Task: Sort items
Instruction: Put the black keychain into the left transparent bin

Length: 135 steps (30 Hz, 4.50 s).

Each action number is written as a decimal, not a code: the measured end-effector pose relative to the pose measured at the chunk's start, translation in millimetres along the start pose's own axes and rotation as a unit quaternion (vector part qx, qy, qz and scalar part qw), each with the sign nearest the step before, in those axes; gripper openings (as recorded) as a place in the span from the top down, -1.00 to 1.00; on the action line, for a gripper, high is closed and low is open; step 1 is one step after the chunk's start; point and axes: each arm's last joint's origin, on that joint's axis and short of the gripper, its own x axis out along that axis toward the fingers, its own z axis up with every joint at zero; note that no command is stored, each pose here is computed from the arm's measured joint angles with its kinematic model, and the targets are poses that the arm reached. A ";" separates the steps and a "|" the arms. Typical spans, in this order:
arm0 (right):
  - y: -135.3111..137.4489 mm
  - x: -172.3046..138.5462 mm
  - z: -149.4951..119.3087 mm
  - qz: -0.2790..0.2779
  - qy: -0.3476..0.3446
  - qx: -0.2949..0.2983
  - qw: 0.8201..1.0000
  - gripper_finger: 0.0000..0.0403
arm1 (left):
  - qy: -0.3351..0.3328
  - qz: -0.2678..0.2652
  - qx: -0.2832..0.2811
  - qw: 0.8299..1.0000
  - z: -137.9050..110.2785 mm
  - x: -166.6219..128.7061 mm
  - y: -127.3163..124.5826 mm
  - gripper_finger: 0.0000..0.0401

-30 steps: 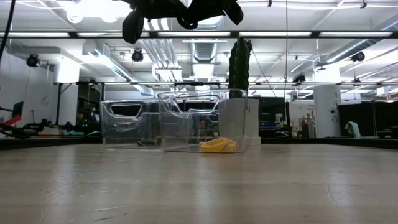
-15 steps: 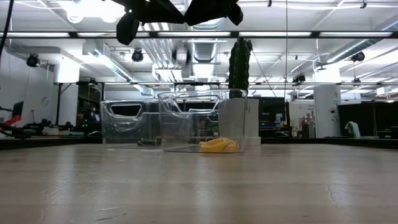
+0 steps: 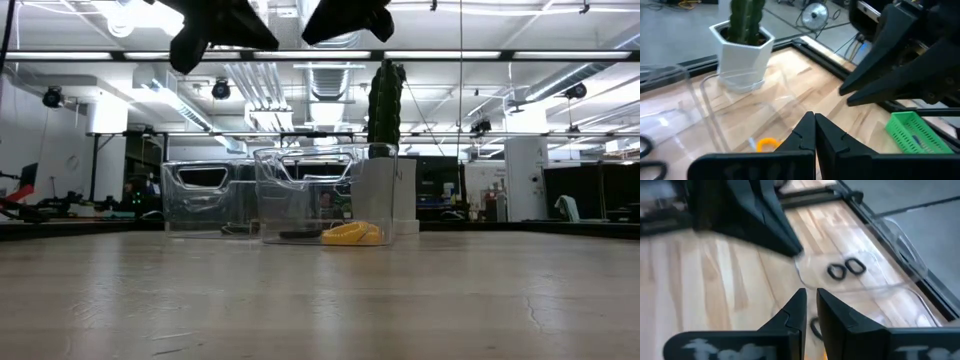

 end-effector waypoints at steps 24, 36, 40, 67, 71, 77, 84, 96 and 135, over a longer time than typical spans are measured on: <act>-81.6 83.5 -33.1 0.154 0.217 -0.019 0.964 0.53 | 0.055 0.110 0.003 0.992 0.0 -29.6 34.9 1.00; -88.2 111.8 -46.3 0.145 0.251 -0.024 0.957 0.14 | -0.035 0.183 0.016 0.982 28.5 -71.8 67.0 1.00; -90.5 133.1 -42.9 0.136 0.278 -0.021 0.951 0.09 | -0.071 0.199 0.023 0.977 39.1 -85.6 76.6 1.00; -113.0 193.0 -45.6 0.119 0.373 -0.026 0.920 0.08 | -0.077 0.195 0.076 0.975 51.8 -111.7 95.7 1.00; -112.3 197.1 -54.8 0.119 0.377 -0.027 0.918 0.08 | -0.077 0.195 0.076 0.975 51.8 -111.7 95.8 1.00; -112.9 202.1 -62.7 0.114 0.372 -0.023 0.921 0.08 | -0.077 0.195 0.075 0.975 51.8 -111.6 95.7 1.00; -114.1 203.2 -64.0 0.098 0.370 -0.036 0.923 0.08 | -0.078 0.195 0.073 0.975 51.8 -111.6 95.7 1.00; -112.3 204.6 -65.1 0.105 0.363 -0.051 0.924 0.14 | -0.079 0.195 0.063 0.976 50.6 -111.0 96.0 1.00; -112.2 205.4 -66.8 0.088 0.360 -0.066 0.926 0.96 | -0.076 0.202 0.064 0.974 44.9 -105.7 94.8 1.00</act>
